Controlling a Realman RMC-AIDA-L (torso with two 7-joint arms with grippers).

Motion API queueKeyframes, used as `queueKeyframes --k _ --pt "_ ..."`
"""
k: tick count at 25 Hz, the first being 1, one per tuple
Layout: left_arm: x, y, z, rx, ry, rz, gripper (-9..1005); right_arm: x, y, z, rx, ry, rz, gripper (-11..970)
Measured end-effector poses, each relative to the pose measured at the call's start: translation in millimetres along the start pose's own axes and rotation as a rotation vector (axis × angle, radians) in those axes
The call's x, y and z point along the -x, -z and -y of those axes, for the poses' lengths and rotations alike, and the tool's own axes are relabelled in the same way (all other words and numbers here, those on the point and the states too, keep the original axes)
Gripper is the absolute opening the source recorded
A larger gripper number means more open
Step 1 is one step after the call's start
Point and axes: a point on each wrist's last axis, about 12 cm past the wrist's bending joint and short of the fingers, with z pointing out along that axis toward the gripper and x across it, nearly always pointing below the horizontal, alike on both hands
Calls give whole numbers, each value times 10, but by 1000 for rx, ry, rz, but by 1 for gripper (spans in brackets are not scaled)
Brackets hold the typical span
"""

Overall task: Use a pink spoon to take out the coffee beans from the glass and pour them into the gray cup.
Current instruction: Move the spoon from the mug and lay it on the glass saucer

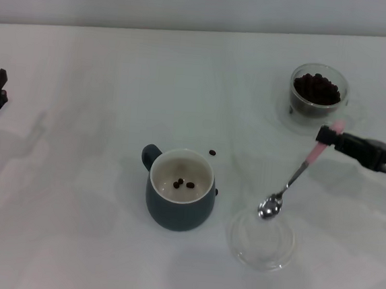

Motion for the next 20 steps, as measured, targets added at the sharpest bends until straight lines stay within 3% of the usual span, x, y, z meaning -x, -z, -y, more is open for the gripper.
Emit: queueKeyframes --k 20 --pt "11 -19 -7 0 -21 6 750 -266 10 29 -31 -89 -72 190"
